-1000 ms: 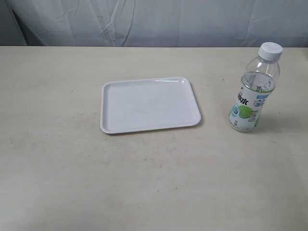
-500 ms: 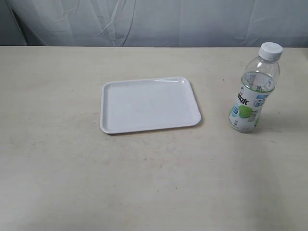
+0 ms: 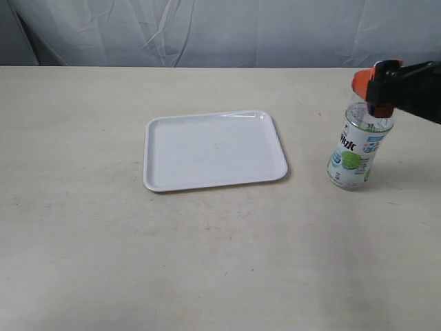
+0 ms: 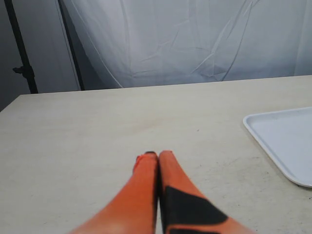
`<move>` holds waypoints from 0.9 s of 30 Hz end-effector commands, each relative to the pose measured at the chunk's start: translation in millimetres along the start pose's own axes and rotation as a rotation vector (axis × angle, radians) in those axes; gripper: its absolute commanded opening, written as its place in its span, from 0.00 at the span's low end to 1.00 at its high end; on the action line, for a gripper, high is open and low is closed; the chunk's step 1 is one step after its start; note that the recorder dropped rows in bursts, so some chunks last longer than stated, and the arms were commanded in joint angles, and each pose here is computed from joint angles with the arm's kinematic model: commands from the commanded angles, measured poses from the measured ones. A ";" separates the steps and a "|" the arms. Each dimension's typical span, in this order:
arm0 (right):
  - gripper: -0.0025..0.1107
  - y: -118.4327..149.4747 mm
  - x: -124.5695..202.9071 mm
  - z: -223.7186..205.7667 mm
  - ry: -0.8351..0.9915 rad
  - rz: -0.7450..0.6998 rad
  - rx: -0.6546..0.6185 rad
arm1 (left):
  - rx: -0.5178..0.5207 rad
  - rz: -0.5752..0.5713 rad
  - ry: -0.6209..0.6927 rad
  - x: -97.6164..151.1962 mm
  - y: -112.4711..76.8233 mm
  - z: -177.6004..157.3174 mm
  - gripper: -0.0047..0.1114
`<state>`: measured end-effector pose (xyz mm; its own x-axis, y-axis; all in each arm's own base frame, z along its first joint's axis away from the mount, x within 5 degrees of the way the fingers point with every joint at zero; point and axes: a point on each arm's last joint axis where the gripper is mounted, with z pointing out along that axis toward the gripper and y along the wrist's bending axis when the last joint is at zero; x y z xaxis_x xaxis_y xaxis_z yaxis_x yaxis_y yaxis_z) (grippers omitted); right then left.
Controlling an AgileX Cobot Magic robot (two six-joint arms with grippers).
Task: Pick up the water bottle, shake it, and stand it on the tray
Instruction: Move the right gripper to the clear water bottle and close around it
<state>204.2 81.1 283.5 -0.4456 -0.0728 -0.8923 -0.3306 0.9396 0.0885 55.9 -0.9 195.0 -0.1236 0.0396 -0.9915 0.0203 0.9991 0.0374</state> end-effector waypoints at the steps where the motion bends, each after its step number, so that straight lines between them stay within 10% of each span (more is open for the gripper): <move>1: 0.82 2.5 4.0 23.9 -0.037 -0.056 -0.010 | 0.006 -0.003 -0.010 0.2 -0.3 0.0 0.04; 27: 0.82 -21.2 31.0 68.9 0.096 -0.127 0.068 | 0.006 -0.003 -0.010 0.2 -0.3 0.0 0.04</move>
<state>251.6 92.7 227.0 -0.4428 -0.2650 -0.8566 -0.3890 0.9175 -0.0829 55.9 -0.9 195.0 -0.1236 0.0396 -0.9915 0.0203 0.9991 0.0374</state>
